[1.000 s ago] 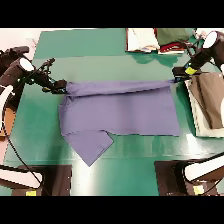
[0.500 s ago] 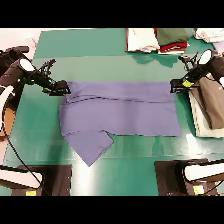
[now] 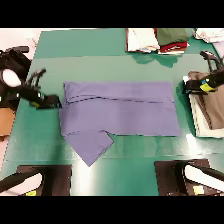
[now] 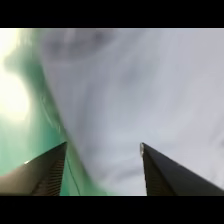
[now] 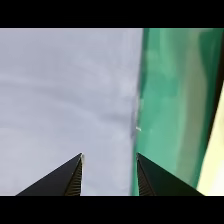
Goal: Fold the shirts.
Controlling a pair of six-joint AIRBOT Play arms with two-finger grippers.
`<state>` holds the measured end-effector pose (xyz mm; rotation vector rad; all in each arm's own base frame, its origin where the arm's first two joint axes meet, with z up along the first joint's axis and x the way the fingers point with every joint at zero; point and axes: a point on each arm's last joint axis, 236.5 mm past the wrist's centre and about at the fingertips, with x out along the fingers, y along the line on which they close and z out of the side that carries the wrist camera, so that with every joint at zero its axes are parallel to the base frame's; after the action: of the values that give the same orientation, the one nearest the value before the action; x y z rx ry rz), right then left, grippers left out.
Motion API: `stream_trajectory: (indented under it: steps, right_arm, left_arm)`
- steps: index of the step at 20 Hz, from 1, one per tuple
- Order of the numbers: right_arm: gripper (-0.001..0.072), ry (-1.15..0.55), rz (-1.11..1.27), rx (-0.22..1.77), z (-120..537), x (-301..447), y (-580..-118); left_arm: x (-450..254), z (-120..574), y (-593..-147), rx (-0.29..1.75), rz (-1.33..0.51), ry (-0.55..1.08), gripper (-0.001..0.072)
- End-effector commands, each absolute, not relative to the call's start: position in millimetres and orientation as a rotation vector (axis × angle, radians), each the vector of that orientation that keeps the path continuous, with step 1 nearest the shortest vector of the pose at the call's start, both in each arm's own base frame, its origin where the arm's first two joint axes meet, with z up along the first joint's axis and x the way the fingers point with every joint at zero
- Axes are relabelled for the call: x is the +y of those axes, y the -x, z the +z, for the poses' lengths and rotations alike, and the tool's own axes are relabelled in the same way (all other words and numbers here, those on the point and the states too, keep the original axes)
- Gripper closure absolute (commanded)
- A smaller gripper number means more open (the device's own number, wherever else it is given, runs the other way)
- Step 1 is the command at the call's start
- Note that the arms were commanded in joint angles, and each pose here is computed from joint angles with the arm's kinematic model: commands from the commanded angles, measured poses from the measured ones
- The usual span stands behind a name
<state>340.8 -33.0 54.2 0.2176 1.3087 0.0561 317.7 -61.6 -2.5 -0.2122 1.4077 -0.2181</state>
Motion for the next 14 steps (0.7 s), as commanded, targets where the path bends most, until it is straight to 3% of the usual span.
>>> stream_trajectory:
  steps: [1, 6, 9, 14]
  right_arm:
    - [0.0325, -0.318, 0.074, 1.254, 60.1, -19.9, -306.3]
    - [0.0325, -0.322, 0.084, 1.193, 59.3, -6.3, -287.0]
    - [0.0325, -0.303, 0.097, 1.17, 66.0, -0.9, -284.8]
    - [0.0325, -0.303, 0.105, 1.183, 67.5, 1.5, -278.9]
  left_arm:
    - [-61.2, -36.3, -237.1, 1.504, -0.167, 0.264, 0.0169]
    - [-95.5, -70.1, -178.6, 1.578, -0.222, 0.449, 0.0169]
    - [-115.1, -81.4, -175.6, 1.558, -0.246, 0.529, 0.0169]
    - [-159.9, -79.4, -185.0, 1.469, -0.332, 0.502, 0.017]
